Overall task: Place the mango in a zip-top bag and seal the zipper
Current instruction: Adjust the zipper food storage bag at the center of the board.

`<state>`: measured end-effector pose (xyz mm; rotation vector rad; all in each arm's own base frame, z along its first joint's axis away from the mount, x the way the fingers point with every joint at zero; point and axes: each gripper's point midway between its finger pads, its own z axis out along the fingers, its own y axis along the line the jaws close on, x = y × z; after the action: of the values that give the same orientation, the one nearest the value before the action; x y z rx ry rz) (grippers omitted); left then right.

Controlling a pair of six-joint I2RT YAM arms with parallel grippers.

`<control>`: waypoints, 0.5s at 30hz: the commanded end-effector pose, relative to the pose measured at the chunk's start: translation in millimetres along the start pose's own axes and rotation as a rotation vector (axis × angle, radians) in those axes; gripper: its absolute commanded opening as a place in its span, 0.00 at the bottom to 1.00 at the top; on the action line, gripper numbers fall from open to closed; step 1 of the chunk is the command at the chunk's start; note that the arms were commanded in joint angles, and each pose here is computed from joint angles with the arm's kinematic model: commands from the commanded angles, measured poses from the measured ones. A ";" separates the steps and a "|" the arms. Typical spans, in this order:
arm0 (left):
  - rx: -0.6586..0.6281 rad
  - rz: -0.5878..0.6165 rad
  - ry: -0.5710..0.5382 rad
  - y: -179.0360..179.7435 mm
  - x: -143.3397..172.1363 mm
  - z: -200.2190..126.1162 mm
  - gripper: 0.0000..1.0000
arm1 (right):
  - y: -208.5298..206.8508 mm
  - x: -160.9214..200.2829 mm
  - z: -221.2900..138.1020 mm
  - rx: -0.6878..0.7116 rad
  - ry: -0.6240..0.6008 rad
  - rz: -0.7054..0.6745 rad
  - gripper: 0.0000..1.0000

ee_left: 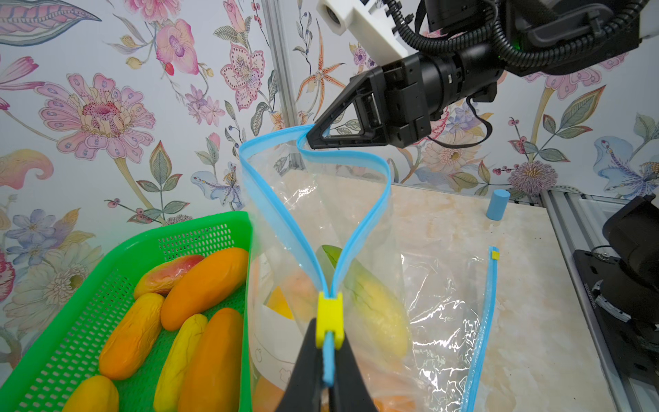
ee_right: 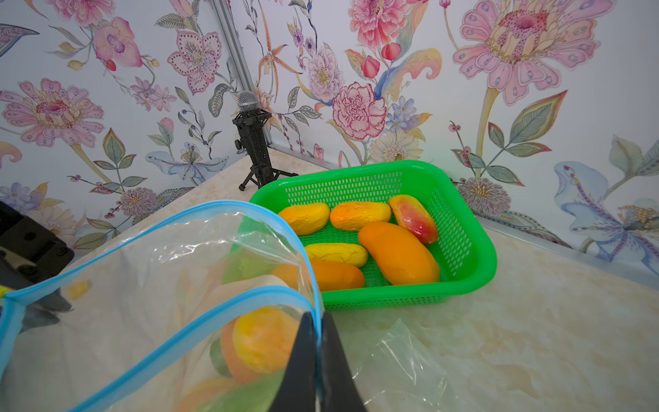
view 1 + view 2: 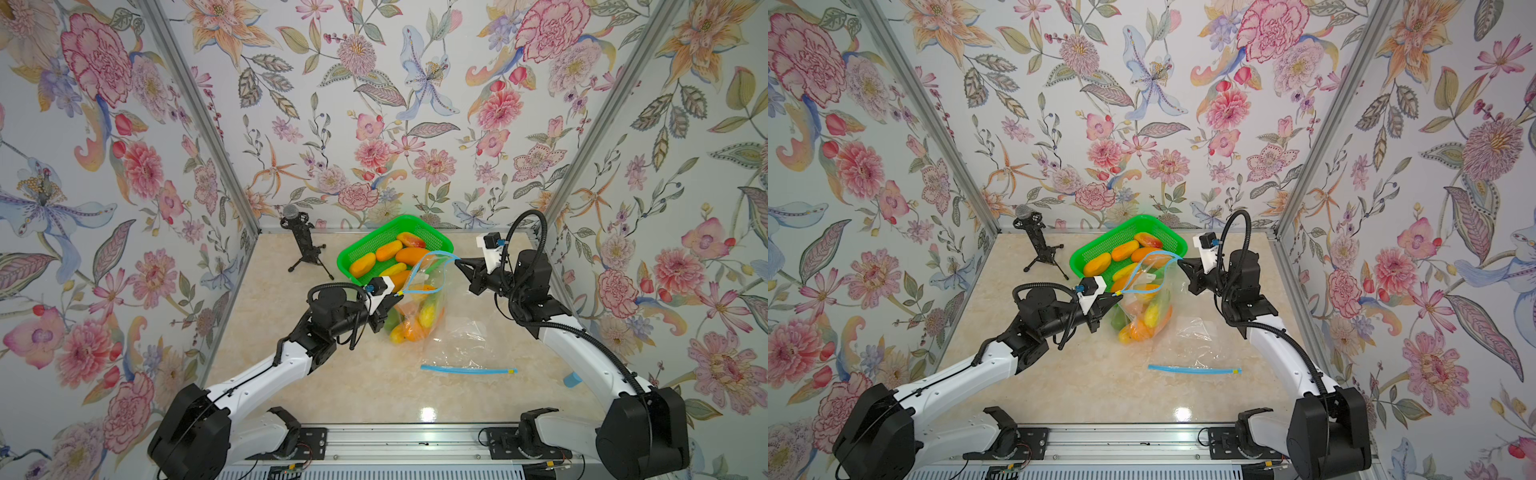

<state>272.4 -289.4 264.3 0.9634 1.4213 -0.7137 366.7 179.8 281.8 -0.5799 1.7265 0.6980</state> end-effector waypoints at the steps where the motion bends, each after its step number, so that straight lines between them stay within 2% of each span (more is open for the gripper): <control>1: -0.052 0.041 -0.064 7.9 -38.8 -7.8 0.00 | 0.6 -15.4 -5.1 0.002 -0.027 -0.014 0.00; 6: -0.192 0.104 0.000 31.8 -63.5 -23.8 0.00 | -6.1 -20.1 -20.4 0.076 0.000 -0.035 0.00; 10: -0.250 0.125 0.080 45.2 -66.1 -28.0 0.00 | -10.4 -23.1 -28.8 0.091 -0.013 -0.026 0.00; 15: -0.311 0.125 0.117 58.9 -58.7 -34.6 0.00 | -23.5 -15.2 -31.3 0.134 0.007 -0.002 0.00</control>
<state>295.9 -256.4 333.5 0.8734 1.4718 -0.4343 359.3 155.0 295.7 -0.5306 1.7484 0.6278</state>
